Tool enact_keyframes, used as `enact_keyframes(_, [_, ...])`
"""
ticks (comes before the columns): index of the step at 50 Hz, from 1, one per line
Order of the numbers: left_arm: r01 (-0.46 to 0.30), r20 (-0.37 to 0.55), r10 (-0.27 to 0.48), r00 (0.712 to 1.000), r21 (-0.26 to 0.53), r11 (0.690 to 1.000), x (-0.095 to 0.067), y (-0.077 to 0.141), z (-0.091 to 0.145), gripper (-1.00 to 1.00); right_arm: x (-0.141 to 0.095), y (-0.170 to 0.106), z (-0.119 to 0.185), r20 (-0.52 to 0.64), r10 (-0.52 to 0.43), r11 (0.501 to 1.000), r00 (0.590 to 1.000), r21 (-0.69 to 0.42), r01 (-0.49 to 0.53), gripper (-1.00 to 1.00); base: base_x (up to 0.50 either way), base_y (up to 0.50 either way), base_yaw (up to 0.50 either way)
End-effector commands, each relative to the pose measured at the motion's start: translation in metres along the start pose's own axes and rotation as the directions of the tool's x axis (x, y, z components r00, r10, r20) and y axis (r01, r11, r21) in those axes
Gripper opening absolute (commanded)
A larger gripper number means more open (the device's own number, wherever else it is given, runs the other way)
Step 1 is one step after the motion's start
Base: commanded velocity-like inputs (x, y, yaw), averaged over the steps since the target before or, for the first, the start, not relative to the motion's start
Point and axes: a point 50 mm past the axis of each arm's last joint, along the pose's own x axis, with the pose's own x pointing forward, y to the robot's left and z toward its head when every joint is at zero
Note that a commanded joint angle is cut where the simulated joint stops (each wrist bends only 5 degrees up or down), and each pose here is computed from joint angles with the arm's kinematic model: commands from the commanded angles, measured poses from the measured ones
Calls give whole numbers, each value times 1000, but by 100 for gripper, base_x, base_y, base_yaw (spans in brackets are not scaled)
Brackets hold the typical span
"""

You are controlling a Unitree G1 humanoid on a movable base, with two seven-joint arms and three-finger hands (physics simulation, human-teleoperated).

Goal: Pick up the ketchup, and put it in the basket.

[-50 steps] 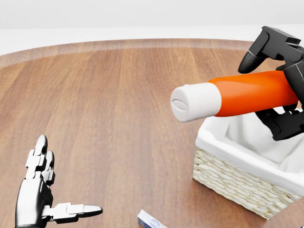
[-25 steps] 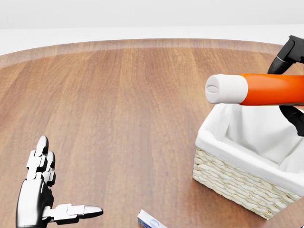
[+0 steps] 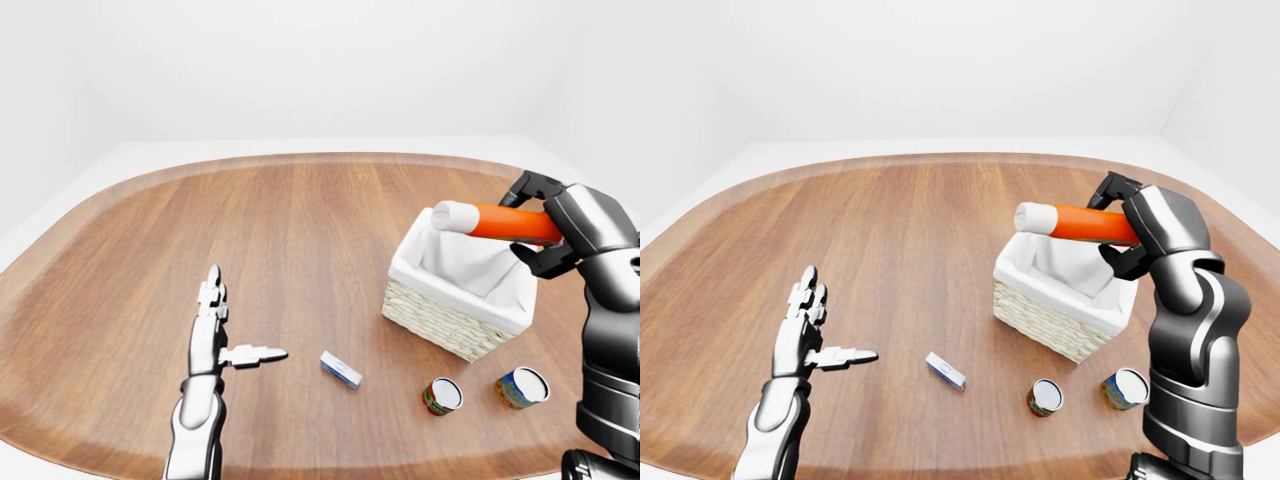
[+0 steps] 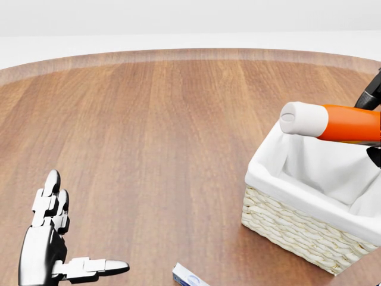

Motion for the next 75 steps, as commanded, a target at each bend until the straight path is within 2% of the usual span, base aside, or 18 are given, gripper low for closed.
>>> enact_keyframes(1, [0,8,0,1000,-2,1000,-2,0,2,100,8,11,-15,-55,-12,999,998,42,14,-100,0,0,0])
enact_keyframes(22, [1,13,-1,1000,-4,1000,-3,1,3,100,30,45,-37,-160,33,994,987,105,-17,-100,0,0,0])
enact_keyframes(44, [-1,27,1,1000,-7,1000,-3,2,7,100,55,85,-61,-323,87,990,942,130,-47,-100,0,0,0])
enact_keyframes(51, [0,28,0,1000,-7,1000,-4,2,7,100,57,94,-61,-337,107,990,935,124,-68,-100,0,0,0])
enact_keyframes(53, [-3,29,3,1000,-8,1000,-4,3,7,100,55,104,-63,-356,125,990,926,112,-90,-100,0,0,0])
enact_keyframes(65, [-1,25,2,1000,-9,1000,-4,3,6,100,53,122,-73,-429,155,987,890,96,-125,-100,0,0,0])
enact_keyframes(75, [-2,26,2,1000,-8,1000,-3,3,6,100,54,131,-71,-437,172,985,883,90,-147,-100,0,0,0])
